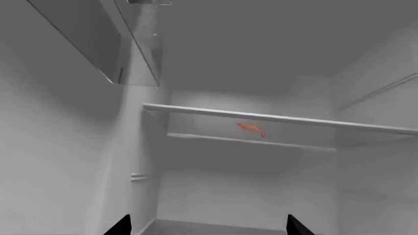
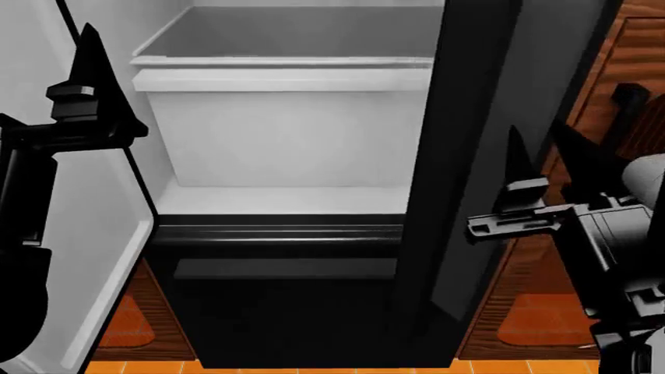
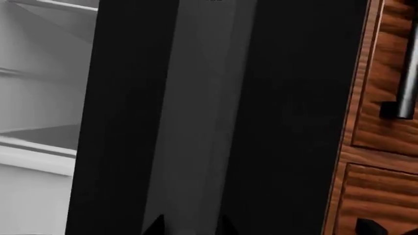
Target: Open the fridge doors
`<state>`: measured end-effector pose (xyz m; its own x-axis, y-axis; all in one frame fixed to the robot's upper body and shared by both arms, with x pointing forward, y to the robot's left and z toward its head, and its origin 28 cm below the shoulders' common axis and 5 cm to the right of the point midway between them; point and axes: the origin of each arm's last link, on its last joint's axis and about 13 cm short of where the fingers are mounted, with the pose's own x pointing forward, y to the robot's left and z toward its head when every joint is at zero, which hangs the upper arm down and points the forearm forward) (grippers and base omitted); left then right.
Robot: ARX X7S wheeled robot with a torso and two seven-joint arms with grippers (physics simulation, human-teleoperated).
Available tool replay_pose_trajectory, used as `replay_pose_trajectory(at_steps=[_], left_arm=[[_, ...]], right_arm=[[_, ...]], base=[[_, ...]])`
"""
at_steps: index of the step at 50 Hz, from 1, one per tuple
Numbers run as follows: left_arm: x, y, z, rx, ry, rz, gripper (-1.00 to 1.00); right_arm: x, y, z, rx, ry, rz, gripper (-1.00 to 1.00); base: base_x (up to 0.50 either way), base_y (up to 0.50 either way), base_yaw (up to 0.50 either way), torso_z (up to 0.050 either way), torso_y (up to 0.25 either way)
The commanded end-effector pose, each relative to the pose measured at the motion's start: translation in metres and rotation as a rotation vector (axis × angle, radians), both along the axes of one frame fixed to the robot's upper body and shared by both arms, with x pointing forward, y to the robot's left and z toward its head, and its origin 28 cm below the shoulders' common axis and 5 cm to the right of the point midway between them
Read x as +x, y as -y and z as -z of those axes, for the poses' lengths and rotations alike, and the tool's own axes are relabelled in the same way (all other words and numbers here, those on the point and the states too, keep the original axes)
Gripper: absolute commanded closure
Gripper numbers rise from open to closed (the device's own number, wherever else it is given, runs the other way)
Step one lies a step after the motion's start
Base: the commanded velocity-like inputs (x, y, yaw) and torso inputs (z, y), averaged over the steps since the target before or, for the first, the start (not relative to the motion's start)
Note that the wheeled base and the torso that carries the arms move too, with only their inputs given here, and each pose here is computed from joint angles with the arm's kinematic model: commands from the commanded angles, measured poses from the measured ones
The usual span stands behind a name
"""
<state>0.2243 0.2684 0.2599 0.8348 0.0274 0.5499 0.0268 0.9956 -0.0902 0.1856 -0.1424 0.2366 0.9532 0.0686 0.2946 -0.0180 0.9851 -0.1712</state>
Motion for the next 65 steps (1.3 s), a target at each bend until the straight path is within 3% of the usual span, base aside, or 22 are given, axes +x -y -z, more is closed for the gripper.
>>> replay_pose_trajectory(at_steps=[1, 13, 27, 48, 49, 65], left_arm=[[0.003, 0.002, -0.007, 0.000, 0.037, 0.027, -1.00], [0.003, 0.002, -0.007, 0.003, 0.037, 0.026, -1.00], [0.003, 0.003, -0.007, 0.003, 0.036, 0.029, -1.00], [0.003, 0.003, -0.007, 0.002, 0.037, 0.028, -1.00], [0.003, 0.002, -0.007, 0.002, 0.038, 0.027, -1.00], [0.004, 0.003, -0.008, 0.004, 0.036, 0.028, -1.00]], right_arm=[[-0.015, 0.014, -0.039, 0.038, 0.255, 0.096, 1.00], [-0.036, 0.029, -0.044, 0.058, 0.300, 0.168, 1.00], [-0.040, 0.027, -0.051, 0.095, 0.362, 0.247, 1.00], [-0.040, 0.027, -0.052, 0.112, 0.362, 0.220, 1.00], [-0.040, 0.027, -0.053, 0.115, 0.361, 0.211, -1.00], [-0.040, 0.027, -0.059, 0.114, 0.378, 0.213, -1.00]], base=[[0.00, 0.00, 0.00, 0.010, 0.000], [0.00, 0.00, 0.00, 0.001, 0.001], [0.00, 0.00, 0.00, 0.001, 0.000], [0.00, 0.00, 0.00, 0.000, 0.000], [0.01, 0.00, 0.00, 0.010, 0.000], [0.00, 0.00, 0.00, 0.000, 0.000]])
